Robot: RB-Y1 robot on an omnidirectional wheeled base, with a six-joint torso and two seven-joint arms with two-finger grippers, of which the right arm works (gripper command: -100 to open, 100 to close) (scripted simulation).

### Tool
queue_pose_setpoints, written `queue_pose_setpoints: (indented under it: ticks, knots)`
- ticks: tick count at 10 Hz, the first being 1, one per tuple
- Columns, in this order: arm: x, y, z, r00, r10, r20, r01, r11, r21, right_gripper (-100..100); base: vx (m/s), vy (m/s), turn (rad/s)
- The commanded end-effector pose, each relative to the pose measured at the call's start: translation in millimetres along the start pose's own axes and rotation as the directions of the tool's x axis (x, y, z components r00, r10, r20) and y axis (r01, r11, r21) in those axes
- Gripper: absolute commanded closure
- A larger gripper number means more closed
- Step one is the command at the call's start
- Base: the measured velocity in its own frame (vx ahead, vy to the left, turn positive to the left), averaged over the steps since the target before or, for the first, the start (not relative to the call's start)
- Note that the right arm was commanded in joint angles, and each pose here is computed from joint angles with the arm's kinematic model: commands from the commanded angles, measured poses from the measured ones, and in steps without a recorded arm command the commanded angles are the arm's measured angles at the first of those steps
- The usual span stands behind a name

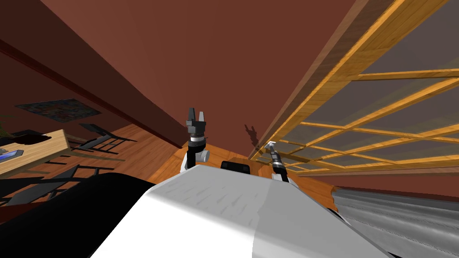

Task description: Pull the door open

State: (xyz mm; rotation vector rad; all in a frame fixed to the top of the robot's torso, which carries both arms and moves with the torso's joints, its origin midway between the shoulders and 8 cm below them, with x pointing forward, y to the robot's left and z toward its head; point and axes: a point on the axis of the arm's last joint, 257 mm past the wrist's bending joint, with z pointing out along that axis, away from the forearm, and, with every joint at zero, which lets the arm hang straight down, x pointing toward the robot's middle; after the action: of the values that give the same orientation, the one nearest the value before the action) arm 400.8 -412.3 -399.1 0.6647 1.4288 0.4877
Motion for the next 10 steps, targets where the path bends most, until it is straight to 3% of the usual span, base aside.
queue_pose_setpoints:
  ticks: [1,3,5,6,8,9,10]
  knots:
    - [-3.3,-3.6,-5.8,0.998,-0.064,-0.002,0.064,0.998,-0.004,-100,0.003,0.038,-0.038]
    - [-5.7,-6.1,-9.9,0.994,-0.108,-0.003,0.108,0.994,-0.006,-100,-0.002,0.045,-0.032]
    - [-10.5,-11.2,-18.4,0.981,-0.192,-0.006,0.192,0.981,-0.012,-100,0.0,0.038,-0.032]
    - [-10.5,-11.2,-18.4,0.979,-0.204,-0.006,0.204,0.979,-0.012,-100,-0.002,0.033,-0.026]
    - [-15.3,-16.4,-27.4,0.958,-0.288,-0.009,0.287,0.958,-0.019,-100,0.002,0.042,-0.041]
    - [-15.3,-16.4,-27.4,0.952,-0.305,-0.008,0.305,0.952,-0.019,-100,-0.002,0.039,-0.028]
    - [-17.6,-18.9,-32.0,0.937,-0.348,-0.01,0.348,0.937,-0.023,-100,0.0,0.034,-0.026]
